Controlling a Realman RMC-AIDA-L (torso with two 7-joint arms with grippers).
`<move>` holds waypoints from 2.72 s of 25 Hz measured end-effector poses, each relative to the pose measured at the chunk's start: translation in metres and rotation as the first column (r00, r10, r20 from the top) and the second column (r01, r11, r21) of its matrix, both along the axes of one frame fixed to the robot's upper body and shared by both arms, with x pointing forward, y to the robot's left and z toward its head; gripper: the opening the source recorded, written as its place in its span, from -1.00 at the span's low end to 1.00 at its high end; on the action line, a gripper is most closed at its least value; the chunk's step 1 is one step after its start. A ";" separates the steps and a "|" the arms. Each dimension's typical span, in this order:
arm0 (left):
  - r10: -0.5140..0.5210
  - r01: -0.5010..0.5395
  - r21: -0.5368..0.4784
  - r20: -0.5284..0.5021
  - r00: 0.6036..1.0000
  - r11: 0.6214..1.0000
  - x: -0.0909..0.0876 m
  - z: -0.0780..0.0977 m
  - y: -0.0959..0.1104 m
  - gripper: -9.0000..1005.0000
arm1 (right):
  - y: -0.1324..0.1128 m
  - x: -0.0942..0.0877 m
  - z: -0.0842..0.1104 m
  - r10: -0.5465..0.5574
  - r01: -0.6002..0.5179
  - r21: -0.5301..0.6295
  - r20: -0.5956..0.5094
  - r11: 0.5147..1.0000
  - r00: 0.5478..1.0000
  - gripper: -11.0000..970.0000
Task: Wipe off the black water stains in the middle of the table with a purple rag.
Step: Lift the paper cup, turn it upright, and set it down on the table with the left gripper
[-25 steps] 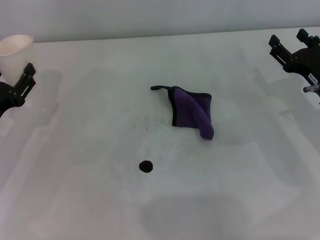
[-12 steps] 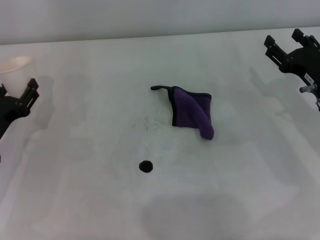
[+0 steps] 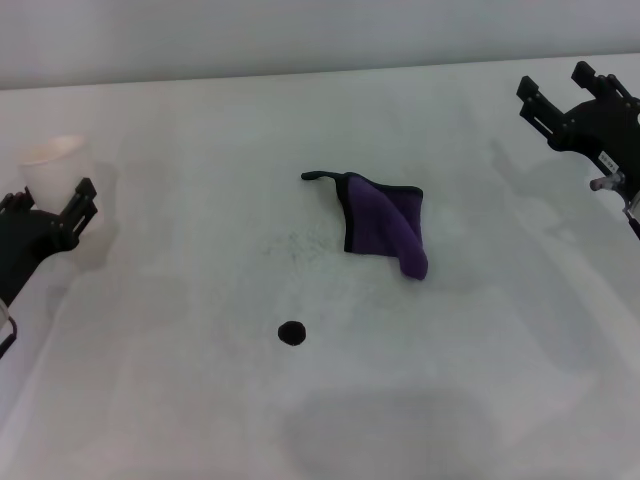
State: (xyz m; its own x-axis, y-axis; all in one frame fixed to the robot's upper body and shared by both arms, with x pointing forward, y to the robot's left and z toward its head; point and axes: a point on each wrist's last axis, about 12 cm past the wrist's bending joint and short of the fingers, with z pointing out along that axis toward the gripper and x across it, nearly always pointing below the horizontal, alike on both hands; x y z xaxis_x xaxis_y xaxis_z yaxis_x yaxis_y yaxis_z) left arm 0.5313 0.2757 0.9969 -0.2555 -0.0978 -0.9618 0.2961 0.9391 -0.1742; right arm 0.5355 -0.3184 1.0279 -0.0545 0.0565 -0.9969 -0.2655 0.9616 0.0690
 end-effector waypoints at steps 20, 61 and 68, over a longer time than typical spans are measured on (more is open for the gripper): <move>-0.018 0.019 0.024 -0.042 0.999 1.000 -0.014 -0.011 -0.001 0.50 | 0.006 -0.001 0.002 0.041 -0.041 0.000 0.024 0.999 0.999 0.69; -0.054 0.055 0.076 -0.022 0.998 0.996 -0.041 -0.020 0.005 0.78 | 0.014 0.007 0.008 0.075 -0.075 -0.004 0.043 0.997 0.996 0.69; -0.045 0.047 0.060 -0.036 0.998 0.997 -0.049 -0.023 0.006 0.78 | 0.017 0.011 0.010 0.083 -0.083 -0.007 0.048 0.997 0.995 0.69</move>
State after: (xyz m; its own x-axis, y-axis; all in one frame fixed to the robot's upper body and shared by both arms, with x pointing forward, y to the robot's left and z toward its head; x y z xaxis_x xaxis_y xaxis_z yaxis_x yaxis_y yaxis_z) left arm 0.4824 0.2812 0.9737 -0.2919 -0.0266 -0.9561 0.3339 0.9339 -0.1279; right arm 0.5464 -0.3016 1.0380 -0.0107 0.0492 -0.9987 -0.3476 0.9363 0.0498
